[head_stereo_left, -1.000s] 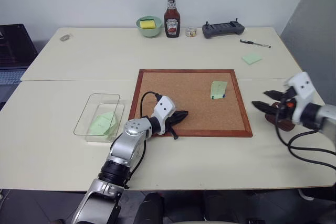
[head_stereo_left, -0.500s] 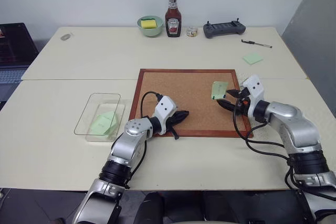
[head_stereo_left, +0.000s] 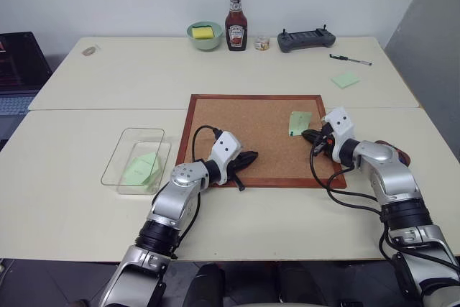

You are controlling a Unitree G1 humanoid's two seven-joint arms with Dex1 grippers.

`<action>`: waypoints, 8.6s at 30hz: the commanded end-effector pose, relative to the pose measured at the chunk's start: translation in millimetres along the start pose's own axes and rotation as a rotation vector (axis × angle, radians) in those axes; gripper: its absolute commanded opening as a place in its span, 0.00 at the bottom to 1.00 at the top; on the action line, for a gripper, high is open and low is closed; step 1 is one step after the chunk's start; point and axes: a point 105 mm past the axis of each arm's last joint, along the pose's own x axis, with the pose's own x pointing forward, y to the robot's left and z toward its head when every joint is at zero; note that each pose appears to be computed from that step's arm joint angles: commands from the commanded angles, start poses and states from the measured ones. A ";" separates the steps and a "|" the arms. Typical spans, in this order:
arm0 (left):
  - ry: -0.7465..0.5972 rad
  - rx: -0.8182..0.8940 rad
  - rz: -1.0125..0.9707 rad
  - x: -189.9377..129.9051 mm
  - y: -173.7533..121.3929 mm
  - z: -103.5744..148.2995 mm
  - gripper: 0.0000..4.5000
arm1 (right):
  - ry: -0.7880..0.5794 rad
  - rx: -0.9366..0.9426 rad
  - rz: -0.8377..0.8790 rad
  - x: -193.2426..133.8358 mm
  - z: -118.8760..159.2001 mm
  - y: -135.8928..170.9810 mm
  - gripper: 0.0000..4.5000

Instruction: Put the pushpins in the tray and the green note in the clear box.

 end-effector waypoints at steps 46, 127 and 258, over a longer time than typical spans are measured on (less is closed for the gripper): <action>0.068 -0.020 -0.035 -3.4 -12.0 -20.6 0.00 | -0.039 -0.069 -0.068 1.2 17.3 -21.5 0.01; 0.086 -0.006 -0.057 0.1 -12.3 -26.1 0.00 | 0.115 -0.086 -0.127 -139.6 5.5 -54.6 0.40; 0.055 -0.016 -0.033 0.7 -7.6 -20.5 0.00 | 0.292 -0.198 -0.235 -151.7 -29.9 -86.2 0.40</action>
